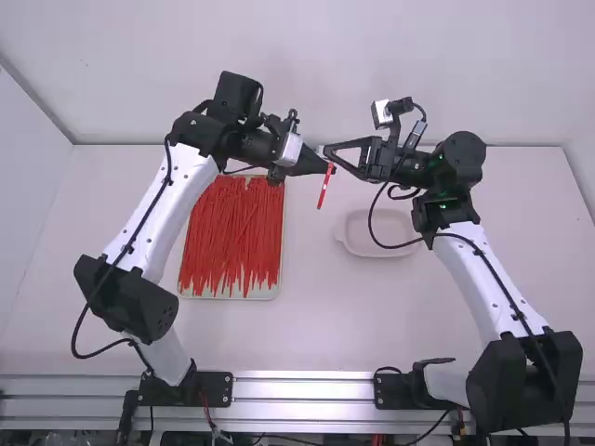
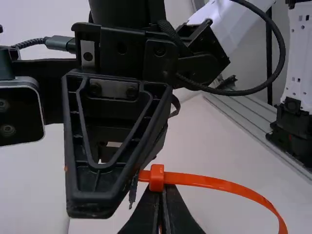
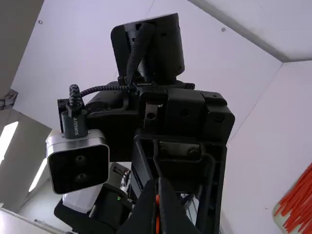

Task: Fasten the cable tie

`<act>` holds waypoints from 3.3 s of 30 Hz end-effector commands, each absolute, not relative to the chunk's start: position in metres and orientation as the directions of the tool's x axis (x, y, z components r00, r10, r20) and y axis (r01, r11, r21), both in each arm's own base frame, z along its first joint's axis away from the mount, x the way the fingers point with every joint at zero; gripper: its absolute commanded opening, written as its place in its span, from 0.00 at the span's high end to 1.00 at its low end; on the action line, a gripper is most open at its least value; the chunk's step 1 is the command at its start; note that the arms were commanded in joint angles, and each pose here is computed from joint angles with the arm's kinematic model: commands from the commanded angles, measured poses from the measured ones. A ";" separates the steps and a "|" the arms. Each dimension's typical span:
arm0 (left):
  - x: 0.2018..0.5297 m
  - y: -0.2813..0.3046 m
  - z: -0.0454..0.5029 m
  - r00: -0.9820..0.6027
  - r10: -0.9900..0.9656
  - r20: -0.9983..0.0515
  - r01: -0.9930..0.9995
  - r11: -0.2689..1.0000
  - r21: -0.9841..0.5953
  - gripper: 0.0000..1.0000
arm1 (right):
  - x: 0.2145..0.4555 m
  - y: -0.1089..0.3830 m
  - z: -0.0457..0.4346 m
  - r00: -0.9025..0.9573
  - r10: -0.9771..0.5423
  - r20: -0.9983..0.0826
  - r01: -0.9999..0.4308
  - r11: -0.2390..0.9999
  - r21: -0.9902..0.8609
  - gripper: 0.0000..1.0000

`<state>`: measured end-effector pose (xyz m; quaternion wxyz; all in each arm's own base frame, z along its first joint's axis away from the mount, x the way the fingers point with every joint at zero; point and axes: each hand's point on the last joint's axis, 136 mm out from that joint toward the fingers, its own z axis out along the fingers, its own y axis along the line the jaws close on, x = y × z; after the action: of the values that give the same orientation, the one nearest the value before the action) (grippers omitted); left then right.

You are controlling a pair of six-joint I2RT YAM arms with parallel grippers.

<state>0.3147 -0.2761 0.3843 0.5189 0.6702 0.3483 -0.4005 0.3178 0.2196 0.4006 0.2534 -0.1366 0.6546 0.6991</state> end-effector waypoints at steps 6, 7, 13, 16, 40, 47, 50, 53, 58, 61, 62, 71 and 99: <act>0.316 -0.278 0.365 0.404 0.119 -0.907 0.902 -0.215 0.373 0.98 | 0.314 0.219 0.405 -0.828 0.171 -0.535 -0.546 -0.021 0.838 1.00; 0.317 -0.278 0.360 0.391 0.122 -0.912 0.908 -0.216 0.360 0.98 | 0.314 0.219 0.406 -0.828 0.171 -0.534 -0.545 -0.022 0.838 1.00; 0.324 -0.280 0.335 0.297 0.146 -0.944 0.943 -0.199 0.266 0.98 | 0.312 0.217 0.414 -0.816 0.181 -0.549 -0.564 -0.038 0.825 1.00; 0.327 -0.281 0.321 0.248 0.153 -0.957 0.957 -0.191 0.217 0.98 | 0.313 0.212 0.418 -0.813 0.190 -0.550 -0.567 -0.040 0.823 1.00; 0.323 -0.274 0.213 -0.107 0.268 -0.957 0.986 -0.097 -0.137 0.98 | 0.307 0.210 0.434 -0.802 0.192 -0.566 -0.585 -0.060 0.809 1.00; 0.316 -0.272 0.201 -0.153 0.280 -0.948 0.978 -0.097 -0.187 0.98 | 0.305 0.204 0.453 -0.776 0.194 -0.601 -0.620 -0.056 0.783 1.00; 0.314 -0.272 0.199 -0.166 0.285 -0.944 0.975 -0.096 -0.200 0.98 | 0.304 0.202 0.459 -0.764 0.191 -0.617 -0.636 -0.054 0.770 1.00; 0.313 -0.272 0.202 -0.162 0.273 -0.948 0.975 -0.106 -0.197 0.98 | 0.301 0.202 0.463 -0.754 0.181 -0.631 -0.648 -0.057 0.759 1.00; 0.316 -0.275 0.218 -0.169 0.236 -0.957 0.972 -0.123 -0.202 0.98 | 0.299 0.202 0.463 -0.749 0.169 -0.641 -0.657 -0.056 0.752 1.00; 0.323 -0.277 0.231 -0.189 0.230 -0.955 0.970 -0.105 -0.217 0.98 | 0.299 0.198 0.460 -0.743 0.157 -0.651 -0.664 -0.046 0.746 0.80; 0.327 -0.278 0.241 -0.179 0.221 -0.959 0.973 -0.103 -0.206 0.98 | 0.299 0.194 0.458 -0.731 0.148 -0.667 -0.677 -0.035 0.735 0.72; 0.341 -0.283 0.315 -0.099 0.163 -0.982 0.989 -0.092 -0.115 0.98 | 0.296 0.181 0.448 -0.710 0.092 -0.698 -0.702 -0.007 0.713 0.33; 0.315 -0.283 0.424 -0.042 0.053 -0.998 0.976 -0.213 -0.052 0.98 | 0.297 0.180 0.449 -0.677 0.100 -0.729 -0.733 0.000 0.681 0.20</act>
<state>0.3335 -0.2862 0.4036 0.4181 0.5375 0.4961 -0.5387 0.3013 0.1816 0.4339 0.2885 -0.2351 0.6434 0.6689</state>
